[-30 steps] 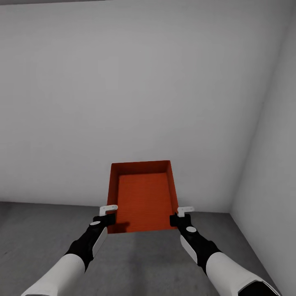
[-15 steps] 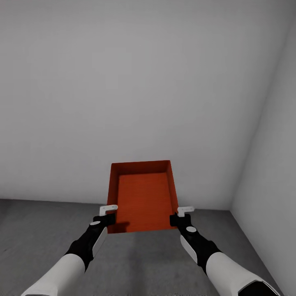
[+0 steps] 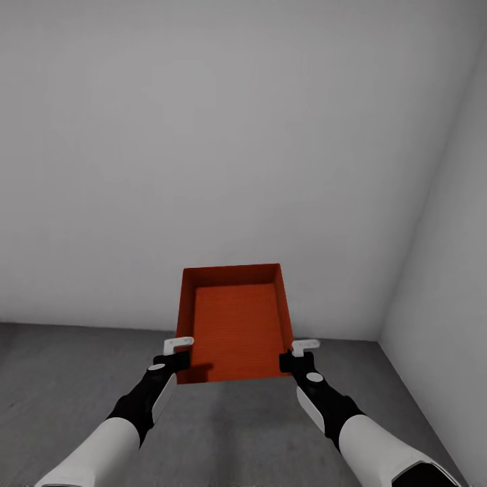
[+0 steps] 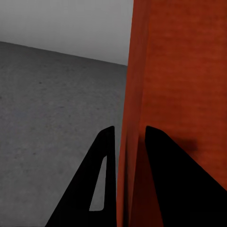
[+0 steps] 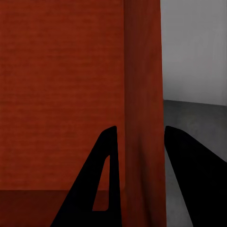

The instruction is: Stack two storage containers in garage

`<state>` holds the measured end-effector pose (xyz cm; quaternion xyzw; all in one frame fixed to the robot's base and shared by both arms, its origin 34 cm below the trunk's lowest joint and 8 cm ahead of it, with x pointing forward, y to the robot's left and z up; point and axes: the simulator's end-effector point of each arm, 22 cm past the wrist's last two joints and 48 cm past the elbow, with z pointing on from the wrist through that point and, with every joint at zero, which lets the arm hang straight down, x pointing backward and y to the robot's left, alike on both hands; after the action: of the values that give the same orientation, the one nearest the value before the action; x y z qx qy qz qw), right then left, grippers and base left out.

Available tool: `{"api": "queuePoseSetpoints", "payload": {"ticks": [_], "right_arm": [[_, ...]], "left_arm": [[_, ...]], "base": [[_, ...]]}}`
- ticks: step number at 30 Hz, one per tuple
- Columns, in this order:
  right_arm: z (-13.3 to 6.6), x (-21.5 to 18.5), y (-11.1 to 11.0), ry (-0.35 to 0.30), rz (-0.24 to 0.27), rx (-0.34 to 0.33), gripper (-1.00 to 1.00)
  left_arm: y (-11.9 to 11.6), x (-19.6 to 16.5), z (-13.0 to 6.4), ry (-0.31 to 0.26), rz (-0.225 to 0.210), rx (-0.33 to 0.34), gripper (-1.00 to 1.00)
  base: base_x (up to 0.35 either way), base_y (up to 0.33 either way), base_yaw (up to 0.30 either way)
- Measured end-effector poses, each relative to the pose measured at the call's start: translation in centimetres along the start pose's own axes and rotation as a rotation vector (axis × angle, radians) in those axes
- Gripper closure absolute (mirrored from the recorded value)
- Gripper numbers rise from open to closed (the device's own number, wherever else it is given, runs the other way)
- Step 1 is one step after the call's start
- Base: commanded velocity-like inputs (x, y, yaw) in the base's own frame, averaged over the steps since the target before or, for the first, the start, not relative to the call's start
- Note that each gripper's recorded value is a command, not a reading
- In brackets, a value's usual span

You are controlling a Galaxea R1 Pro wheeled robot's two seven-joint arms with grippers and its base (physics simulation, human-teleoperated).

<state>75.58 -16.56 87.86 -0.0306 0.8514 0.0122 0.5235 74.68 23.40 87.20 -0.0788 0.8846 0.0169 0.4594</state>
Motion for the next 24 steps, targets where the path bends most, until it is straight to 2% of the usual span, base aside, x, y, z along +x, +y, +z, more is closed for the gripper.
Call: {"api": "queuePoseSetpoints", "payload": {"ticks": [24], "right_arm": [[0.8,2.3,0.0,0.039,0.002,-0.002,1.0]], "left_arm": [[0.2,2.1,1.1,0.038,0.004,-0.005,1.0]], "base": [[0.0,0.0,0.0]]}}
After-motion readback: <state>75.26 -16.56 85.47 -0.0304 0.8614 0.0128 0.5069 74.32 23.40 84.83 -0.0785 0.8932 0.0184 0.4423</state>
